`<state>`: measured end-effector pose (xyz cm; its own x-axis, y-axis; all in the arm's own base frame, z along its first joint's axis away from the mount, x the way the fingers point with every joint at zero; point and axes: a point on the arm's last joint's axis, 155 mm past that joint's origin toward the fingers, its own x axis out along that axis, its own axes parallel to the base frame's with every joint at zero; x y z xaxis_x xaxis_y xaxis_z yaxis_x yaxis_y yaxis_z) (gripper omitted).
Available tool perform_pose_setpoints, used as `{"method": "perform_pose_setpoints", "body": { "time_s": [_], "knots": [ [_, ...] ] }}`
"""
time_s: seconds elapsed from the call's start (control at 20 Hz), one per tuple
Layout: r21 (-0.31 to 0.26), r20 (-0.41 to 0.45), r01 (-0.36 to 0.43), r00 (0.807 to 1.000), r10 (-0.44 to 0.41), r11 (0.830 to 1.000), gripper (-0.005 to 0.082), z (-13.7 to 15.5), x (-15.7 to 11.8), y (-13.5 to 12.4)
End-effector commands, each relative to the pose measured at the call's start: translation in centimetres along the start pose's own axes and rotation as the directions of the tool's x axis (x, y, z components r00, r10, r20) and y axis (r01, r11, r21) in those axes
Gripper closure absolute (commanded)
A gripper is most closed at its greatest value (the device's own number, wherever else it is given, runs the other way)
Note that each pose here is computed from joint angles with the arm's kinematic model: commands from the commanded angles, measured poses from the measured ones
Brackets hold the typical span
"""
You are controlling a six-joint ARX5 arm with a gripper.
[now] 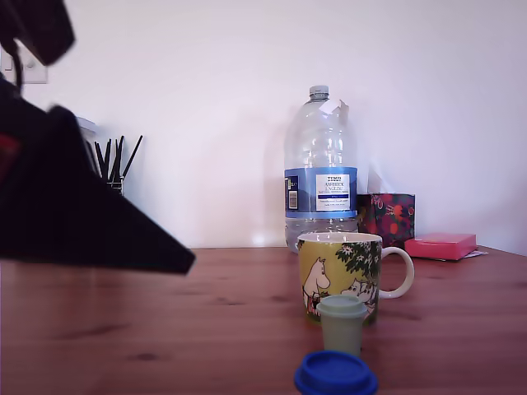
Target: Pick up the coffee capsules from the table one by one and drop them inside the nearest coffee cup
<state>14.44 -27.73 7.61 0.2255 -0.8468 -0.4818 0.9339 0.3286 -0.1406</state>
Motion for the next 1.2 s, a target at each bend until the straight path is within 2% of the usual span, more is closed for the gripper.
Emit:
{"method": "perform_pose_setpoints", "body": {
  "time_s": [0.0,0.2,0.25,0.3,0.4,0.45,0.6,0.85,1.0,1.15],
  "knots": [
    [0.021,-0.021,0.014,1.000,-0.014,1.000,0.0791,-0.5,0.7,-0.3],
    [0.027,-0.041,0.037,0.999,-0.036,0.999,0.0767,-1.1,1.7,-0.7],
    [0.028,-0.044,0.043,0.998,-0.041,0.999,0.0713,-1.2,1.8,-0.8],
    [0.031,-0.043,0.045,0.998,-0.043,0.999,0.0613,-1.1,1.9,-0.9],
    [0.048,-0.014,0.045,0.999,-0.044,0.998,0.0317,-0.4,2.0,-1.0],
    [0.063,0.006,0.047,0.999,-0.048,0.997,0.0238,0.1,2.1,-1.1],
    [0.111,0.044,0.063,0.997,-0.068,0.992,0.0223,1.4,2.2,-1.8],
    [0.142,0.058,0.094,0.993,-0.103,0.985,0.0223,3.3,3.1,-3.0],
    [0.145,0.006,0.114,0.993,-0.116,0.983,0.0223,3.1,4.6,-3.1],
    [0.135,-0.081,0.135,0.989,-0.125,0.982,0.0223,2.6,6.3,-3.1]
  ]
}}
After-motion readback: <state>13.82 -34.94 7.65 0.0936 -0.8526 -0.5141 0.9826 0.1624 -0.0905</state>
